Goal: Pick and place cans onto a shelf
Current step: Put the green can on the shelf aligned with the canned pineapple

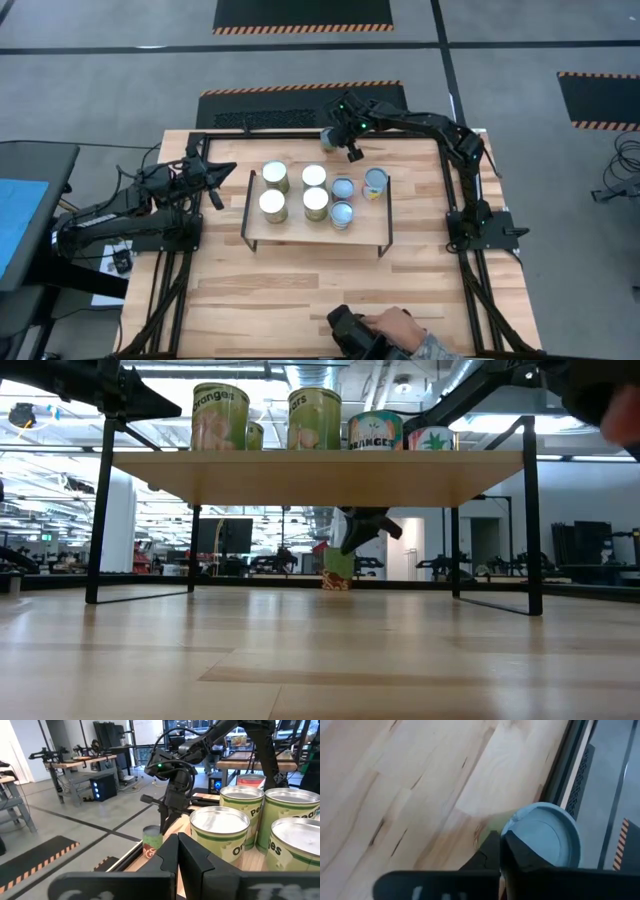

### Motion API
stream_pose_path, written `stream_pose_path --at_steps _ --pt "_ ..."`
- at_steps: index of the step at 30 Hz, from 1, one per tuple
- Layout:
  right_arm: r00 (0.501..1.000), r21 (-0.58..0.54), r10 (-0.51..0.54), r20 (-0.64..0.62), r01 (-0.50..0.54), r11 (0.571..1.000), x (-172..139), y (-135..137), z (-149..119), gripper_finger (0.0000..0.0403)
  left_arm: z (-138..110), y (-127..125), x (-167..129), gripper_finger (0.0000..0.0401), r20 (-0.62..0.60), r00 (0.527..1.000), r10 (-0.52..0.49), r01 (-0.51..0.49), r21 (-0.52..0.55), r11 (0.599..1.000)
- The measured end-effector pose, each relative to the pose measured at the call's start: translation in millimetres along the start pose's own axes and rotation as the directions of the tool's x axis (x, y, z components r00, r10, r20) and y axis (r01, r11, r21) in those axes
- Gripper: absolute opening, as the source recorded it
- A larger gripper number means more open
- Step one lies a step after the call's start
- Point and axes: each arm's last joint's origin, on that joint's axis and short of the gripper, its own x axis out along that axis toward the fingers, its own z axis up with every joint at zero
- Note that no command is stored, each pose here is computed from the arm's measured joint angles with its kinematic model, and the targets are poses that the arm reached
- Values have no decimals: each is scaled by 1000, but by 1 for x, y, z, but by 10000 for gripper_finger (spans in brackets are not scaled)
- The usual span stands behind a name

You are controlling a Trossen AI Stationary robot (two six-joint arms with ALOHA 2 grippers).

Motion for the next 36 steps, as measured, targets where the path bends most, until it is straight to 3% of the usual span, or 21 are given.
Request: stream_pose_path --at_steps 8,14,19,24,30,36 --pt "1000 29 -2 -29 3 1000 -23 -6 12 18 0 0 0 0 -2 1000 2 -2 -1 1000" --pt "994 58 -104 15 103 993 -84 -13 35 6 0 0 0 0 -2 1000 2 -2 0 1000" --pt "980 107 -197 11 195 975 -145 -1 60 13 0 0 0 0 -2 1000 2 -2 7 1000" --pt "967 184 -253 44 241 953 -204 27 91 9 0 0 0 0 -2 1000 2 -2 7 1000" --pt "951 282 -268 150 219 934 -264 76 125 13 0 0 0 0 -1 1000 -2 2 20 1000" --pt "936 292 -160 314 65 954 -307 135 154 12 -1 -1 0 0 -10 999 -43 43 55 998"
